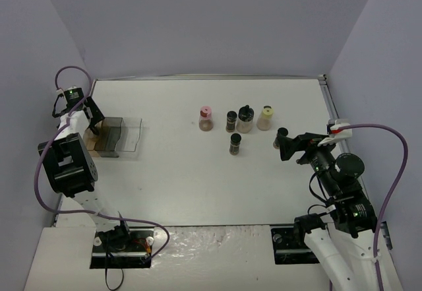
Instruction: Organize the condiment bottles
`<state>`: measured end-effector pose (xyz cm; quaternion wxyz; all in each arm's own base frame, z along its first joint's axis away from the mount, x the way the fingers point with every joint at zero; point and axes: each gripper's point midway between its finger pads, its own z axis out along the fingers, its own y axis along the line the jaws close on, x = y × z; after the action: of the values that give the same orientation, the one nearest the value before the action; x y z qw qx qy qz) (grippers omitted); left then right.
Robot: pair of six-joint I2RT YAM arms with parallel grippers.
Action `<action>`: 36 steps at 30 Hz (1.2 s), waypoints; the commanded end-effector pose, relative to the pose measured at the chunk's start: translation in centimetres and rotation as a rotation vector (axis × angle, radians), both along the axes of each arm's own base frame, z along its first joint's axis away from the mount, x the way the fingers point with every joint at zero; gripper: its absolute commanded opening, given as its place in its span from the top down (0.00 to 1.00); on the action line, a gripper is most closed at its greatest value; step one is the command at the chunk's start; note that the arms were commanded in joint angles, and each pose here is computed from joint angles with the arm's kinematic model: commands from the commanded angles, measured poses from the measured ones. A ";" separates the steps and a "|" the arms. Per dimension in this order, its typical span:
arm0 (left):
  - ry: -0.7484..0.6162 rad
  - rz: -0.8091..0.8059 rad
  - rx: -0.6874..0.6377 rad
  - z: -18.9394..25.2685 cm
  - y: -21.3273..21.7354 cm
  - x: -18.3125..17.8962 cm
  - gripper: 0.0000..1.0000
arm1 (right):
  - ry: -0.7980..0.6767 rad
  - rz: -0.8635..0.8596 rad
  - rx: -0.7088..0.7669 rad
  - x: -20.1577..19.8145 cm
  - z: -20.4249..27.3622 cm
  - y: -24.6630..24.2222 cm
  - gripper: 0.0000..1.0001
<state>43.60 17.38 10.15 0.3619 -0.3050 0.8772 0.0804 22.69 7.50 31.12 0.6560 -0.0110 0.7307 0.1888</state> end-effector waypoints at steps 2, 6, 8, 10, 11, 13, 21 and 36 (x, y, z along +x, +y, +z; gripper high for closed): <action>-0.126 0.001 0.039 2.6 1.1 2.4 0.73 | -0.066 0.004 0.028 0.5 1.8 0.3 0.00; -0.109 -0.001 0.038 1.8 1.1 2.1 0.58 | -0.049 0.009 0.042 0.7 1.5 0.5 0.00; -0.107 0.001 0.035 1.7 1.0 2.0 0.51 | -0.035 0.018 0.047 0.8 1.3 0.7 0.00; -0.108 0.007 0.030 1.8 0.9 1.7 0.39 | -0.010 0.037 0.055 1.0 0.9 1.2 0.00; -0.106 0.011 0.029 1.8 0.9 1.5 0.35 | -0.004 0.040 0.059 1.1 0.9 1.3 0.00; -0.107 0.018 0.026 2.2 0.8 1.3 0.25 | 0.013 0.057 0.062 1.2 0.6 1.6 0.00; -0.133 0.040 0.012 4.9 0.5 0.7 0.04 | 0.058 0.058 0.058 2.4 0.3 2.0 0.00; -0.169 -0.233 -0.012 13.4 -12.3 -6.7 0.03 | 0.277 0.011 -0.094 11.0 -4.7 3.5 0.00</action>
<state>38.93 11.05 20.78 0.4121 -0.2911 0.8624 0.0424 30.31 9.70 25.33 0.5293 0.0030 0.8305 0.1736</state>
